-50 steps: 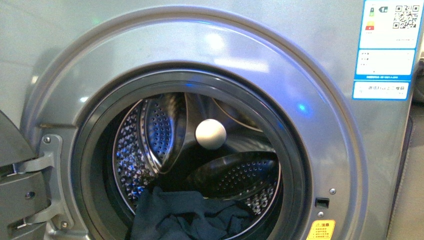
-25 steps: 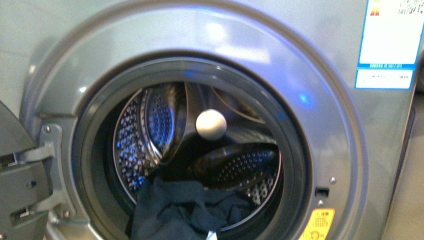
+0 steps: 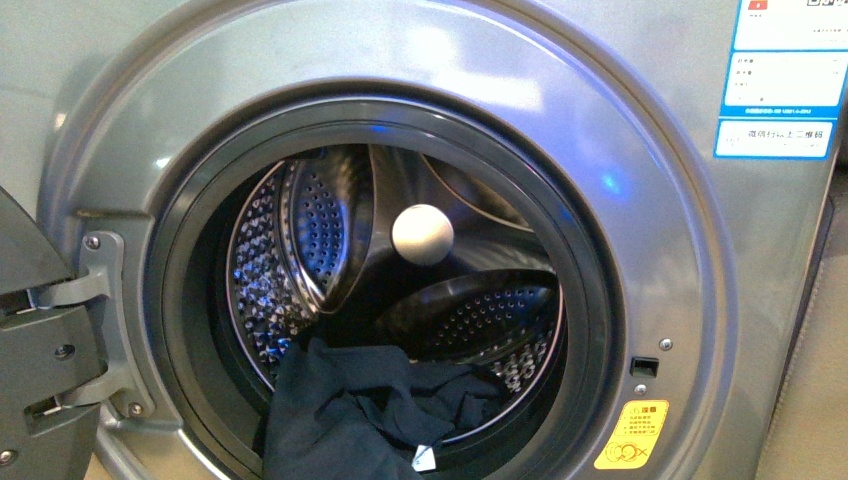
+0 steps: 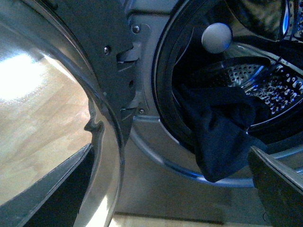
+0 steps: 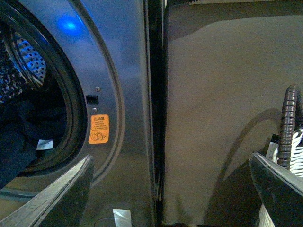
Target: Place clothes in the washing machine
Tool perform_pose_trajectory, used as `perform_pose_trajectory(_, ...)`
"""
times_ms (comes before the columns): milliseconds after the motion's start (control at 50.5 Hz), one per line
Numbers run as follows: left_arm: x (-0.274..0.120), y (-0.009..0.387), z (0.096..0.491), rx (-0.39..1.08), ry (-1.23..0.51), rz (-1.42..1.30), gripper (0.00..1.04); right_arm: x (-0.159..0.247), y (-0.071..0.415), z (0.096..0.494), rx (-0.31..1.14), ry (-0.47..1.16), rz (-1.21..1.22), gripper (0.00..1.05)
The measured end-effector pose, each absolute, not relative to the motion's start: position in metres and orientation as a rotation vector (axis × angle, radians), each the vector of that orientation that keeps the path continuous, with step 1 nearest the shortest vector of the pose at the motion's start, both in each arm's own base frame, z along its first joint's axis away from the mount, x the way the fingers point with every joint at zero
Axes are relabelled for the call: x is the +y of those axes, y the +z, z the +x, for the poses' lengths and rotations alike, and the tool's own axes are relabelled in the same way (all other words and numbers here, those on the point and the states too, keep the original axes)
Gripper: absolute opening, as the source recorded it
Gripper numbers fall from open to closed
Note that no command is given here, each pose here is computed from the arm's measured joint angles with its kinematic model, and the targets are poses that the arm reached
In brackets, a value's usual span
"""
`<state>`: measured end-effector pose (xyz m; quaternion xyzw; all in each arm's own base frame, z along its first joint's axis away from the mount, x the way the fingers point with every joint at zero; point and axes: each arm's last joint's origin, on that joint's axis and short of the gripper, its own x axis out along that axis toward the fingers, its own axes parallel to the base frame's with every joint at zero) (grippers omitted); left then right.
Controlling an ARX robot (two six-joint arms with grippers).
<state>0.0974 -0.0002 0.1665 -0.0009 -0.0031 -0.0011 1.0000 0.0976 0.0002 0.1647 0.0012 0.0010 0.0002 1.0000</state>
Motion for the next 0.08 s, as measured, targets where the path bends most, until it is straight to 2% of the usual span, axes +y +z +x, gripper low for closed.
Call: perform_pose_trajectory(79,-0.0002,0.1665,0.0974,-0.006,-0.002,-0.002,0.98,0.0002,0.1647,0.0976,0.002,0.0,0.002,0.97)
